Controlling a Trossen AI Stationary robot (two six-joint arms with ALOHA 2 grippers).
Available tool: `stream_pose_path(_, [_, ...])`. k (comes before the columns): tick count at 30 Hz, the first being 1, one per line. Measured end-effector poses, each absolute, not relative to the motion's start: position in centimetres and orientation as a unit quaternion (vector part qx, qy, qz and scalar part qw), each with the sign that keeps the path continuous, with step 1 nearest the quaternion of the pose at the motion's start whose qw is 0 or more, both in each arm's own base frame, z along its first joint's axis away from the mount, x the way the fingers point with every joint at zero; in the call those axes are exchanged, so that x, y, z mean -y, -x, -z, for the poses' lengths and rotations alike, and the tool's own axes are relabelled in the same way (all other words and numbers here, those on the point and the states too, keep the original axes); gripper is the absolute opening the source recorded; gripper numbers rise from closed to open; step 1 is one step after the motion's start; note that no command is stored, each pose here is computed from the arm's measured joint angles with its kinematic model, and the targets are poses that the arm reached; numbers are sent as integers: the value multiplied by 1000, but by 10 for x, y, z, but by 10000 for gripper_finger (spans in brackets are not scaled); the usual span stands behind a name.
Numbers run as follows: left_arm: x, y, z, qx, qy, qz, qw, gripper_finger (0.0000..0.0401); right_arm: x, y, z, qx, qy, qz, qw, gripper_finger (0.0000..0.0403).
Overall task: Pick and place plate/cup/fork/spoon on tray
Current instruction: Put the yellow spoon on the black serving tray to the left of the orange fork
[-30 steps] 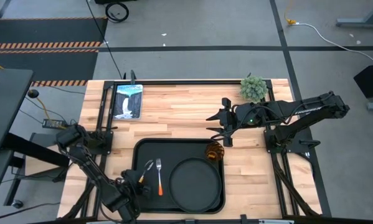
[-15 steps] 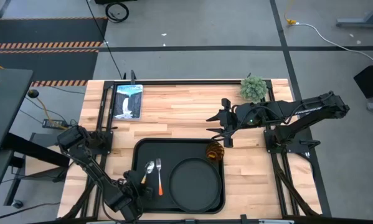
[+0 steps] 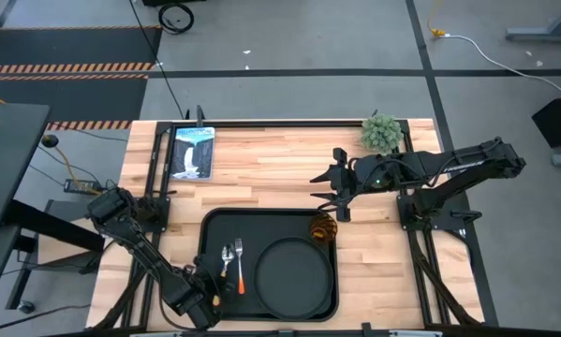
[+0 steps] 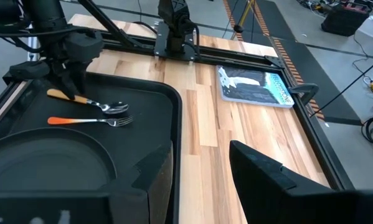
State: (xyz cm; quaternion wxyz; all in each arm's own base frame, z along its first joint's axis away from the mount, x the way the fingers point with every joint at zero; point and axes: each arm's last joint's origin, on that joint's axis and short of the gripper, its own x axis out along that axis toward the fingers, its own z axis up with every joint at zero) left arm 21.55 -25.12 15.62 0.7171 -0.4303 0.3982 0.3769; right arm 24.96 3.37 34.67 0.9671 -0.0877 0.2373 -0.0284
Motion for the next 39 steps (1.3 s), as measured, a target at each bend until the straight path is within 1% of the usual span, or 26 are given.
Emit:
stream_pose_path(5, [250,-214,-156,-416,409,-374,722,141,-34,-250,-347,-237,88,28,967,165])
stream_pose_path(11, [252,-213,-153,-462,390,-359,711,131,-34,-250,-347,-237,88,28,967,165])
stream_pose_path(20, [254,-217,-150,-449,399,-353,717,128,-34,-250,-347,-237,87,25,967,165])
stream_pose_path(26, [252,-225,-141,-449,399,-360,714,128,-34,-250,-347,-237,89,24,967,165])
stream_pose_path(39, [248,-235,-140,-426,403,-353,728,128,-34,-250,-347,-237,89,24,967,165])
